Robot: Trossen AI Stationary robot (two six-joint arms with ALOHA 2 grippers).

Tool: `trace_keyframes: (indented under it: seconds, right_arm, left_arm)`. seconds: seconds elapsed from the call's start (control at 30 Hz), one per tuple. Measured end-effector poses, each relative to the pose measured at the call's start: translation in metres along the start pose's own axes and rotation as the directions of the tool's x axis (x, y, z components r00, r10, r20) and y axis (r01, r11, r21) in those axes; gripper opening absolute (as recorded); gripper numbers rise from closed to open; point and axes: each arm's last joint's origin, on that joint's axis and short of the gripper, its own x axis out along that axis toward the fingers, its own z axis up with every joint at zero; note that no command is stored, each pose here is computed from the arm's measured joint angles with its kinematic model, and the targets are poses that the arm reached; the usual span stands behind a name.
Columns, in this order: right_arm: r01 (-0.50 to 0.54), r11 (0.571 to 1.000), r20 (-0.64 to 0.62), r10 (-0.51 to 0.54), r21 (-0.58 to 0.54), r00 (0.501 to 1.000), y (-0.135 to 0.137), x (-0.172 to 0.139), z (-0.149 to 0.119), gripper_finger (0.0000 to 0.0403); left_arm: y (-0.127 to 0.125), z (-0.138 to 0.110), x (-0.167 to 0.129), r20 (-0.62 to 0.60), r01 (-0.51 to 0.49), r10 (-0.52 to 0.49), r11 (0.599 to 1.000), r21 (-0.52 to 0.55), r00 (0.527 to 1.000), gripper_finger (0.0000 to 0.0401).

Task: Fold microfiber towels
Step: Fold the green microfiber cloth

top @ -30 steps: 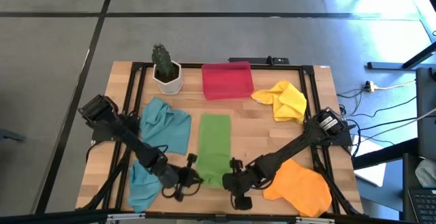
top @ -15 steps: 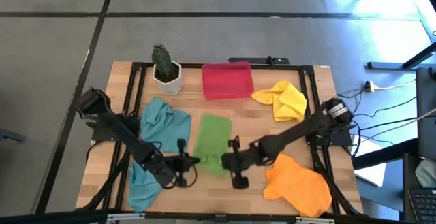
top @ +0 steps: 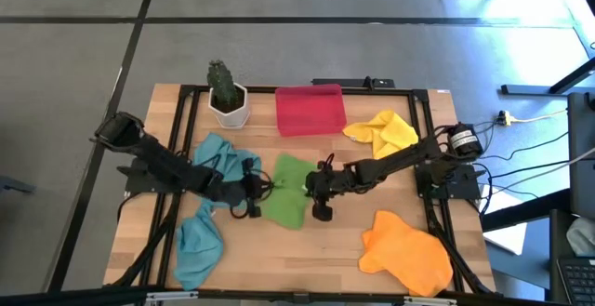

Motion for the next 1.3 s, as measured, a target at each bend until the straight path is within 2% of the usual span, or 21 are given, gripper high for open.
trace_keyframes:
  seconds: [0.2,0.37,0.53,0.7,0.83,0.97,1.3]
  right_arm:
    - [0.080,0.996,0.023,-0.081,0.028,0.996,-0.014,0.001,0.004,0.0005]
    - [0.166,0.985,0.015,-0.167,0.050,0.986,-0.024,0.001,0.004,0.0006]
    - [0.197,0.976,-0.016,-0.196,0.089,0.980,-0.028,0.001,0.002,0.0008]
    - [0.188,0.976,0.006,-0.189,0.113,0.982,-0.022,-0.009,0.005,0.0008]
    - [0.237,0.961,-0.001,-0.239,0.143,0.971,-0.022,-0.016,0.005,0.0009]
    - [0.261,0.951,-0.035,-0.258,0.164,0.965,-0.025,-0.017,0.003,0.0009]
    - [0.307,0.935,-0.059,-0.301,0.177,0.952,-0.034,-0.017,0.002,0.0009]
  left_arm:
    - [0.020,0.005,0.012,0.006,-0.070,0.070,0.998,0.002,0.998,0.0000]
    - [0.034,0.005,0.020,-0.012,-0.079,0.079,0.997,-0.014,0.997,0.0000]
    - [0.044,0.006,0.025,-0.025,-0.077,0.076,0.997,-0.032,0.997,0.0000]
    - [0.049,0.006,0.027,-0.029,-0.091,0.090,0.995,-0.030,0.995,0.0000]
    - [0.056,0.006,0.029,-0.034,-0.109,0.108,0.994,-0.018,0.994,0.0000]
    - [0.065,0.006,0.033,-0.040,-0.058,0.058,0.998,-0.001,0.998,0.0000]
    - [0.086,0.006,0.040,-0.053,-0.003,0.000,0.999,-0.048,0.999,0.0000]
